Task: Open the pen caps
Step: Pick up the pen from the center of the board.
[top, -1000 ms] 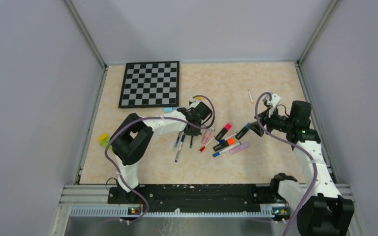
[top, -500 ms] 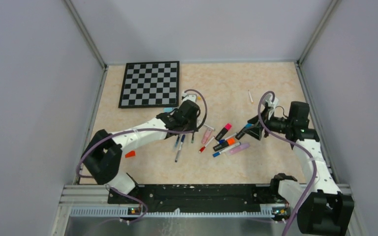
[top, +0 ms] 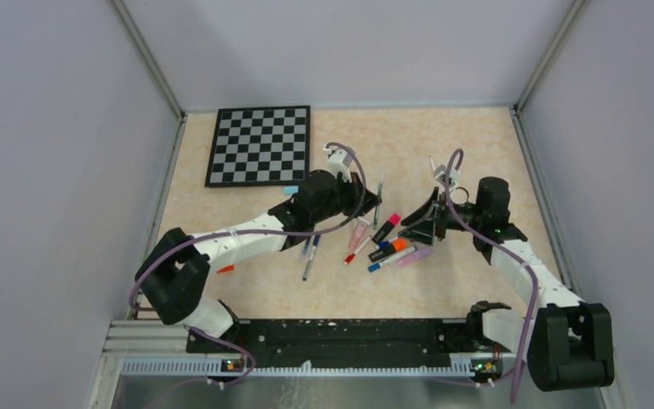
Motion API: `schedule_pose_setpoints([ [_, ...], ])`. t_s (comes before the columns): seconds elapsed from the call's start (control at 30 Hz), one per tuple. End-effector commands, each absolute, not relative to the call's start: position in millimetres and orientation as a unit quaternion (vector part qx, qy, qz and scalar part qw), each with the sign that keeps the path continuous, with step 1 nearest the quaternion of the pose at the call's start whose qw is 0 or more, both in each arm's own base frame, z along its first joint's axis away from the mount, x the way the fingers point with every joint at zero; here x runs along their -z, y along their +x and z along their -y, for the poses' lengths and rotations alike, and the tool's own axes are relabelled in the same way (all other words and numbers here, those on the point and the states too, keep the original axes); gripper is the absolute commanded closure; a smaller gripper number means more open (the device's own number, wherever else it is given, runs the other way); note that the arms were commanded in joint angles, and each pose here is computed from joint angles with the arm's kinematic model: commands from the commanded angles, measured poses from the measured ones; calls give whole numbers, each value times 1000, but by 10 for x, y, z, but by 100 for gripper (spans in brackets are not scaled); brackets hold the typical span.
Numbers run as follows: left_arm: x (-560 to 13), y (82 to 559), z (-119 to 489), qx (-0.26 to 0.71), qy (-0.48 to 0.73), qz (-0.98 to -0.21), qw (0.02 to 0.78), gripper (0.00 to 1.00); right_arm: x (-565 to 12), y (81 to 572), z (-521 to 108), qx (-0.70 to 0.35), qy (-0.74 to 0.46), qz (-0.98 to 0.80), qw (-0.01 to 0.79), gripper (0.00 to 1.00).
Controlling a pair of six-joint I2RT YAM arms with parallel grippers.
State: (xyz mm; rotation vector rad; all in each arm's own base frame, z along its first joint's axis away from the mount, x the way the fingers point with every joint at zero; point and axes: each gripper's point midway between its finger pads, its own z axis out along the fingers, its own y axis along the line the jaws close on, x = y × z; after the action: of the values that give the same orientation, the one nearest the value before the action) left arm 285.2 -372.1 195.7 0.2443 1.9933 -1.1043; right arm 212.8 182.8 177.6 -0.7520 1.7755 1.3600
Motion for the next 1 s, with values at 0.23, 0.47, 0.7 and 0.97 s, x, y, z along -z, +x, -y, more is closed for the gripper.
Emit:
schedule_pose_setpoints([
  [0.23,-2483,2777,4307,535,91,-708,452,100,-1892,2355,-1930,-533,-242,-706,400,48],
  [0.47,-2513,2725,4416,540,90,-702,456,100,-1769,2471,-1901,-512,-223,-728,398,52],
  [0.7,-2534,2686,4468,544,91,-698,457,100,-1803,2473,-1921,-516,-220,-726,397,74],
  [0.97,-2649,2647,4330,531,108,-683,490,73,-1897,2401,-1933,-514,-266,-706,407,100],
])
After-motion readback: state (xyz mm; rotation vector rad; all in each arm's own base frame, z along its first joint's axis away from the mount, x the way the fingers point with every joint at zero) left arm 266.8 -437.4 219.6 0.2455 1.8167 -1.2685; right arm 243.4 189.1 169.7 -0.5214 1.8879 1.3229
